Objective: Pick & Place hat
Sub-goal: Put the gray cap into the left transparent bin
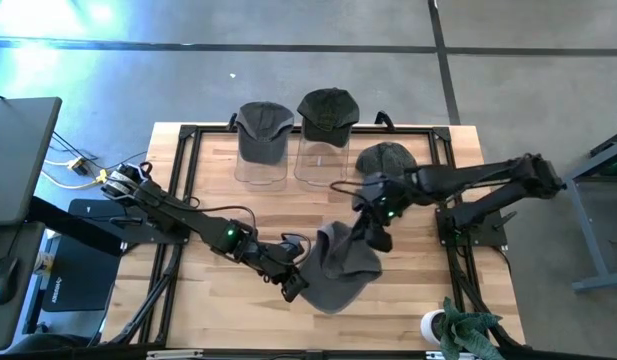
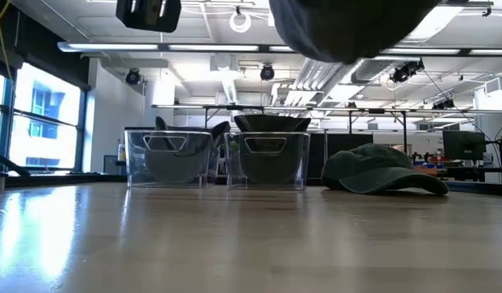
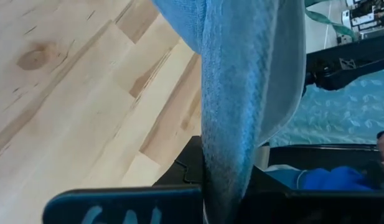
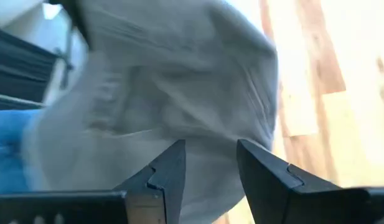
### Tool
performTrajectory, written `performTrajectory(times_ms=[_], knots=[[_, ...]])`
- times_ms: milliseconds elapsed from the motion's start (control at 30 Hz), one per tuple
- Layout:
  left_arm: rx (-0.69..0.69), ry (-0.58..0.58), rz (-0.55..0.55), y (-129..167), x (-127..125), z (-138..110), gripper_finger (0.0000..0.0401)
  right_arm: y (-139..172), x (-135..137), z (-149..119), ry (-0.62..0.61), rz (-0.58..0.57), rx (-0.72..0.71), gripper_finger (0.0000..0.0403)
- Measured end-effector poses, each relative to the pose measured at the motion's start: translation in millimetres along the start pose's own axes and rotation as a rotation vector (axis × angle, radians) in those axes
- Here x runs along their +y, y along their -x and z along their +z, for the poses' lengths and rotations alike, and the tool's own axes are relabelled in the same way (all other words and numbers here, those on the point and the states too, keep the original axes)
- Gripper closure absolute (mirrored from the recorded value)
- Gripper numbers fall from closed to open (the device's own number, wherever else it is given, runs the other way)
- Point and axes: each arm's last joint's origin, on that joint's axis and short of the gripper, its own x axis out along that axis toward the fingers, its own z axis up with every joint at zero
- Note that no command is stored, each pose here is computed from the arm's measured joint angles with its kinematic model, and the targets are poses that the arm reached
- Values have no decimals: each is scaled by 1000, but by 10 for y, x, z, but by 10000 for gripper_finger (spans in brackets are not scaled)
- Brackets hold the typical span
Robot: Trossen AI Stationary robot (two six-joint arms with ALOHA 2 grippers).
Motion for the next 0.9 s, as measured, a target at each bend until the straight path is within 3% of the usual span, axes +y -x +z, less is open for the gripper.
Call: performTrajectory(times_ms=[100, 233, 333, 467, 733, 900], knots=[[2, 3, 5, 0, 5, -1, 400, 82, 17, -49, -2, 73, 8, 265], [1, 7, 5, 0, 6, 1, 400, -91, 2, -244, -19, 167, 127, 265], [-1, 0, -1, 1, 0, 3, 400, -279, -94, -450, -30, 105, 187, 265], [-2, -22, -39, 57, -41, 27, 400, -305, -215, -583, -155, -52, 183, 265], [27, -42, -88, 97, -89, 21, 400, 179, 26, -344, -104, 40, 14, 265], [13, -34, -84, 91, -70, 68, 400, 288, 197, -109, 70, 200, -149, 265]])
